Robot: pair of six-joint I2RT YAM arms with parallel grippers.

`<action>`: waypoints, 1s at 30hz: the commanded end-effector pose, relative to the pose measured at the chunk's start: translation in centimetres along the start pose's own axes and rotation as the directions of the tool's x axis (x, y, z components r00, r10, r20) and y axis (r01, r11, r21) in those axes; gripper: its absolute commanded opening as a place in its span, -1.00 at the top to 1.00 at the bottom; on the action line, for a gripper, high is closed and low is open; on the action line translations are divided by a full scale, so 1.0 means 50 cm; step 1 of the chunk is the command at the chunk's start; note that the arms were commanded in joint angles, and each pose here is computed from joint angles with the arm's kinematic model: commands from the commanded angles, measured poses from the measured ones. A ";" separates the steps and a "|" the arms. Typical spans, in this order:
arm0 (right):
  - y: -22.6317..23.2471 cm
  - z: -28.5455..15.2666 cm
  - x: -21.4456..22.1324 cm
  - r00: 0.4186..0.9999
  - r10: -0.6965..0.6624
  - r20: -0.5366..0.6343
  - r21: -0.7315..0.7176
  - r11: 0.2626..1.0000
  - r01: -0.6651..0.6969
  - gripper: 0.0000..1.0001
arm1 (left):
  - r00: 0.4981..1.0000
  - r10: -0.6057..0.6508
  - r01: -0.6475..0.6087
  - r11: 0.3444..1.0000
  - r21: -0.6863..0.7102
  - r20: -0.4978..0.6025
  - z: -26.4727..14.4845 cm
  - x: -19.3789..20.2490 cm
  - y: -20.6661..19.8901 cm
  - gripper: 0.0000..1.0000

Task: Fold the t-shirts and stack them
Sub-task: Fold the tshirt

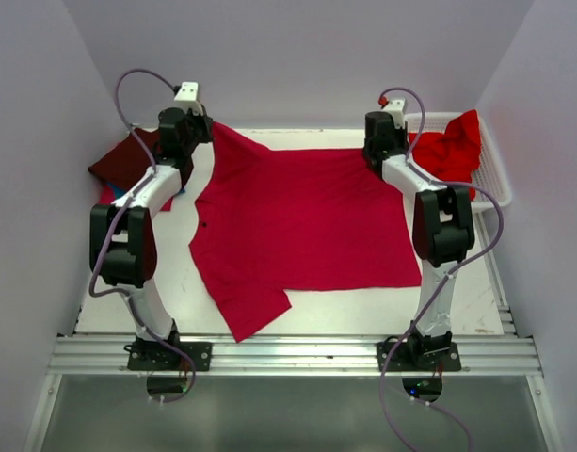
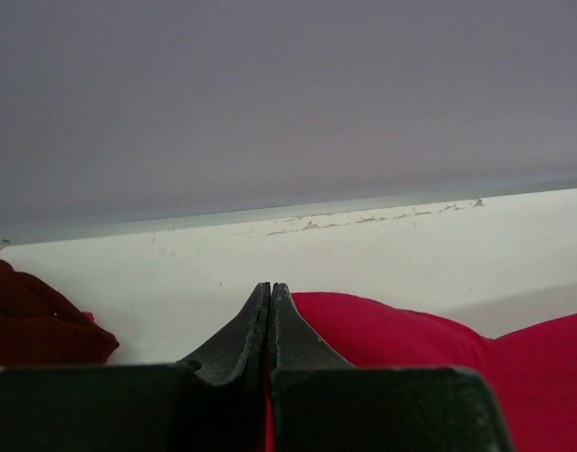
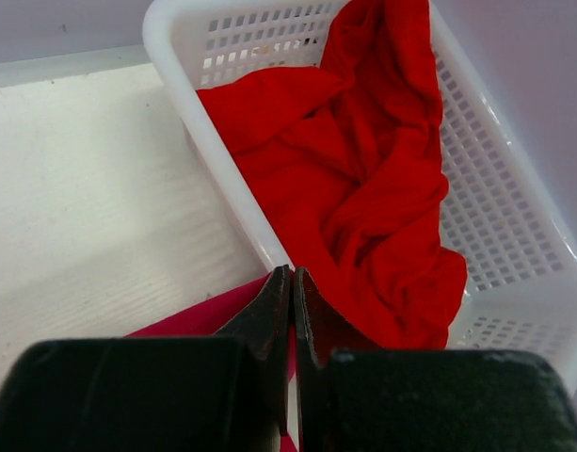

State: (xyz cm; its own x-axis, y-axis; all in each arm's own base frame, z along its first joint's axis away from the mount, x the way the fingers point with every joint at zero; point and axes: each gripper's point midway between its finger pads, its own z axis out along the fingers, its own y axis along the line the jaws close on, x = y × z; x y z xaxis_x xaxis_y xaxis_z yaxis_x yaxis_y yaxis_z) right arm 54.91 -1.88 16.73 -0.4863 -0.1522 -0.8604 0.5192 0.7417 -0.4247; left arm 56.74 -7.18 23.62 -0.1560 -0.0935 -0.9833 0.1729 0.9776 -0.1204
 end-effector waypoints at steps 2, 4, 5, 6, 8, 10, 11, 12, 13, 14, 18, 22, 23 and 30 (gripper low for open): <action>0.017 0.024 -0.040 0.996 0.084 0.029 -0.033 0.996 -0.083 1.00 | 0.996 0.037 -0.038 0.999 0.016 0.078 0.047 -0.044 -0.009 1.00; 0.026 0.029 -0.038 0.996 0.087 0.028 -0.052 0.995 -0.085 1.00 | 0.996 0.035 -0.037 0.999 0.021 0.079 0.061 -0.047 -0.011 1.00; 0.036 0.030 -0.038 0.996 0.089 0.027 -0.075 0.993 -0.086 1.00 | 0.997 0.036 -0.038 0.999 0.020 0.073 0.070 -0.039 -0.009 1.00; 0.041 0.030 -0.039 0.996 0.090 0.026 -0.088 0.992 -0.088 1.00 | 0.997 0.036 -0.038 0.999 0.021 0.068 0.075 -0.034 -0.010 1.00; 0.046 0.030 -0.035 0.996 0.086 0.019 -0.100 0.992 -0.083 1.00 | 0.998 0.037 -0.038 0.999 0.022 0.056 0.083 -0.023 -0.008 1.00; 0.057 0.028 -0.030 0.997 0.077 0.013 -0.126 0.989 -0.075 1.00 | 0.998 0.038 -0.039 0.999 0.023 0.048 0.085 -0.015 -0.010 1.00; 0.059 0.028 -0.025 0.997 0.078 0.008 -0.127 0.989 -0.076 1.00 | 0.999 0.037 -0.038 0.999 0.021 0.039 0.086 -0.006 -0.009 1.00; 0.057 0.027 -0.025 0.997 0.080 0.008 -0.132 0.988 -0.078 1.00 | 0.999 0.038 -0.039 0.999 0.020 0.033 0.085 0.001 -0.009 1.00; 0.059 0.027 -0.019 0.997 0.077 0.004 -0.135 0.988 -0.076 1.00 | 0.999 0.039 -0.040 0.999 0.021 0.027 0.086 0.008 -0.010 1.00; 0.060 0.024 -0.003 0.999 0.053 -0.015 -0.140 0.989 -0.054 1.00 | 0.999 0.040 -0.040 0.999 0.018 0.021 0.084 0.013 -0.007 1.00; 0.064 0.018 0.020 0.997 0.059 -0.044 -0.153 0.986 -0.065 1.00 | 0.999 0.035 -0.035 0.999 0.007 -0.015 0.072 0.056 -0.001 1.00; 0.053 0.004 0.028 0.996 0.061 -0.060 -0.161 0.984 -0.070 1.00 | 0.999 0.024 -0.024 1.000 0.006 -0.044 0.053 0.088 -0.004 1.00; 0.051 0.001 0.044 0.996 0.053 -0.077 -0.159 0.985 -0.064 1.00 | 0.999 0.025 -0.025 1.000 0.007 -0.041 0.047 0.085 -0.008 1.00; 0.020 -0.034 0.095 0.987 0.055 -0.149 -0.144 0.987 -0.077 1.00 | 0.995 -0.003 0.001 1.000 -0.019 -0.102 -0.004 0.165 -0.016 1.00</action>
State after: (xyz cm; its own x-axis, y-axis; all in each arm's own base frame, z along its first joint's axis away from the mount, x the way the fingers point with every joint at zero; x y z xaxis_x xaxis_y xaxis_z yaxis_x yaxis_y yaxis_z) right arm 53.13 -0.70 9.46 -0.6095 -0.0740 -0.7893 0.3929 0.8366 -0.3818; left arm 55.24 -8.52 11.13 -0.3779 -0.0504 -0.9245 0.1634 0.9792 -0.1202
